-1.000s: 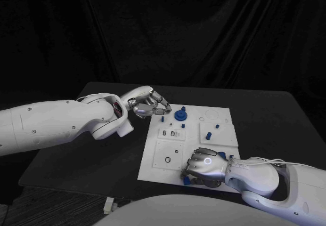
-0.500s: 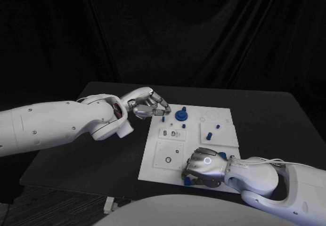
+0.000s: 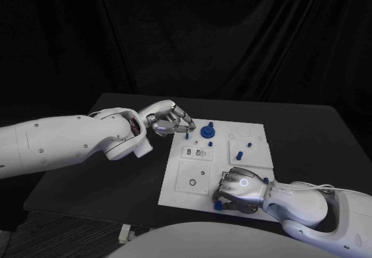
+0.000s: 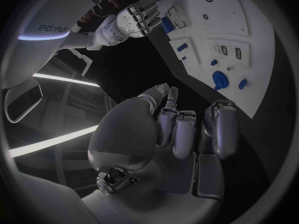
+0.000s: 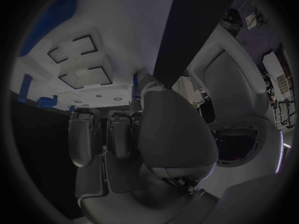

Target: Assemble the parts on the task board

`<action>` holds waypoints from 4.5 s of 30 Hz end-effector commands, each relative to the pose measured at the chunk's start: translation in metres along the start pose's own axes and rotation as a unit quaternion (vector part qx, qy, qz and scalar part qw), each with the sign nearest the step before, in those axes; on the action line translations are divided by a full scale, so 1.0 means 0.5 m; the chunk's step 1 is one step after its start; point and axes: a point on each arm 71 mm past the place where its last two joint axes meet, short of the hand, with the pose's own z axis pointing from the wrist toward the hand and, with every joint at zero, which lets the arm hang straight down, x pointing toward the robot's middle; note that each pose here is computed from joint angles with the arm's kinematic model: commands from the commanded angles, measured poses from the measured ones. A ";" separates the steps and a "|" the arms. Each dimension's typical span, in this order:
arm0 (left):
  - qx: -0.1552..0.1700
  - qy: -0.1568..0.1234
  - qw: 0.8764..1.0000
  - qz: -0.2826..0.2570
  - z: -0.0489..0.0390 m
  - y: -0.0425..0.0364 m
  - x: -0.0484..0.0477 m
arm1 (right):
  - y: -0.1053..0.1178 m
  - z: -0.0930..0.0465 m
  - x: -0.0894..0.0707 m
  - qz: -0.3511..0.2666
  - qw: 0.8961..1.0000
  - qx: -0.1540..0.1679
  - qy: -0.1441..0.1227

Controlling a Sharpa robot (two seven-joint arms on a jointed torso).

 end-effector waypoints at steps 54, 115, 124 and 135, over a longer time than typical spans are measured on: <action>-0.025 0.028 0.999 -0.010 0.003 0.030 0.012 | -0.012 -0.040 -0.050 0.089 0.988 0.111 -0.052; -0.030 0.035 0.999 -0.014 -0.003 0.040 0.019 | 0.014 0.002 0.031 0.096 0.987 0.130 -0.022; -0.030 0.036 0.999 -0.015 -0.003 0.041 0.019 | 0.017 0.010 0.037 0.096 0.987 0.124 -0.018; -0.030 0.038 0.999 -0.015 -0.003 0.041 0.021 | 0.017 0.014 0.043 0.097 0.988 0.122 -0.016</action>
